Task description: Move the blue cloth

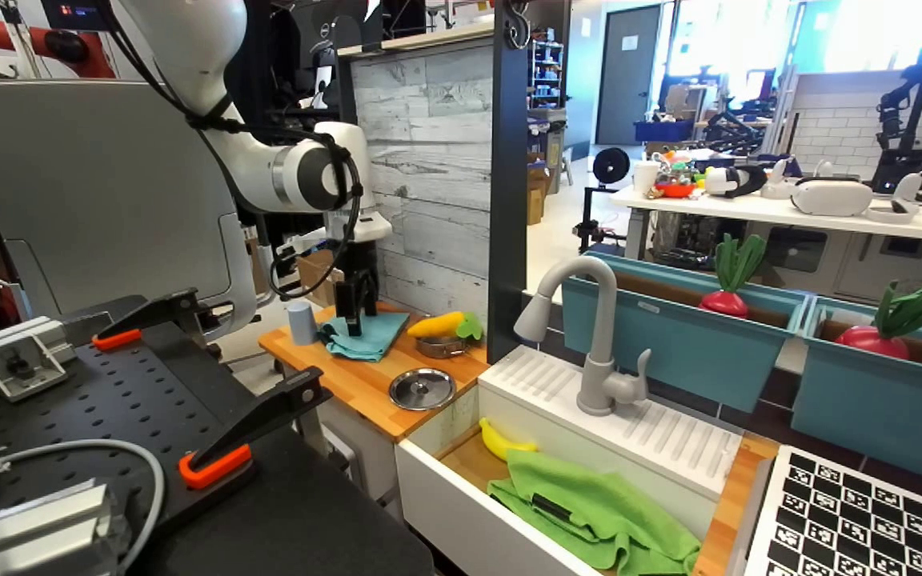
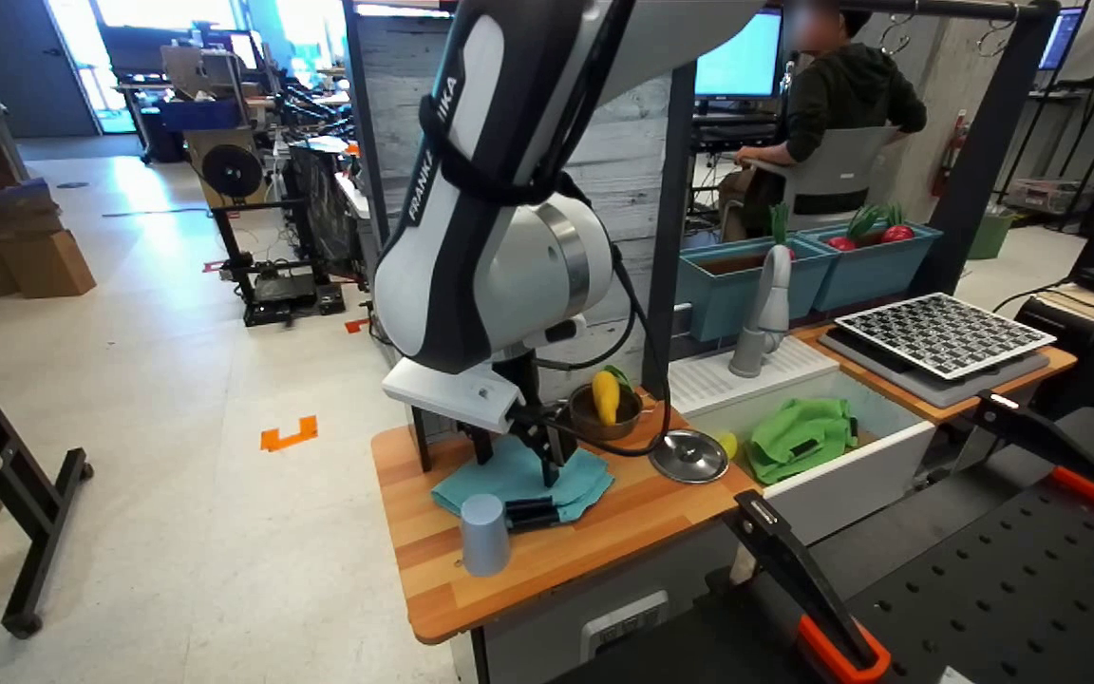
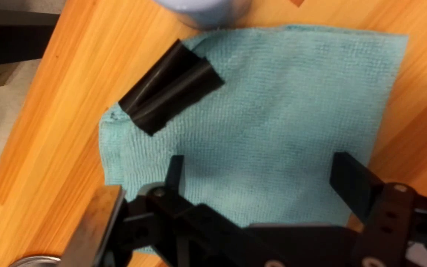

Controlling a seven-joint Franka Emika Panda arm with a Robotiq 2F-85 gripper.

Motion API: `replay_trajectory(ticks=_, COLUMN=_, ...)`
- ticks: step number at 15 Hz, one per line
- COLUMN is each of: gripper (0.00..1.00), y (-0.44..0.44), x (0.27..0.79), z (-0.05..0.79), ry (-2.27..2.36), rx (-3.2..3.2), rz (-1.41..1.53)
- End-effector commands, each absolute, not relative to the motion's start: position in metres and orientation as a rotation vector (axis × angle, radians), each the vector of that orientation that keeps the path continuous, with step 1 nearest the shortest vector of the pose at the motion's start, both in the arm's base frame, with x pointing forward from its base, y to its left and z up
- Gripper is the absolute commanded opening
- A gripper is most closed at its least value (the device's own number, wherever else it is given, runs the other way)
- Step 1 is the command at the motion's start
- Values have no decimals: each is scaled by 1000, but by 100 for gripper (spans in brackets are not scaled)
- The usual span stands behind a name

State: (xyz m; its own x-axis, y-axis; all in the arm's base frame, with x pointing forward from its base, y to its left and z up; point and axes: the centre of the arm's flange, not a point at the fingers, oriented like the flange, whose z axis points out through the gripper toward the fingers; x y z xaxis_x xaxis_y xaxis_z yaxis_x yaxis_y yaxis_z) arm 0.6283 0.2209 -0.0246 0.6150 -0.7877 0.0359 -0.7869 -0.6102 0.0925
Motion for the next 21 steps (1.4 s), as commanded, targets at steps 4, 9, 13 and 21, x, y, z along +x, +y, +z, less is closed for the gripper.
replay_trajectory(ticks=4, gripper=100, y=225, x=648, z=-55, ry=-1312, rx=2730, rz=-2)
replay_trajectory(ticks=9, gripper=100, y=225, x=634, z=-62, ry=-1320, rx=2735, rz=28)
replay_trajectory(ticks=13, gripper=100, y=219, x=621, z=-68, ry=-1342, rx=2719, rz=19)
replay_trajectory(ticks=21, gripper=100, y=190, x=598, z=-66, ry=-1412, rx=2693, rz=-9)
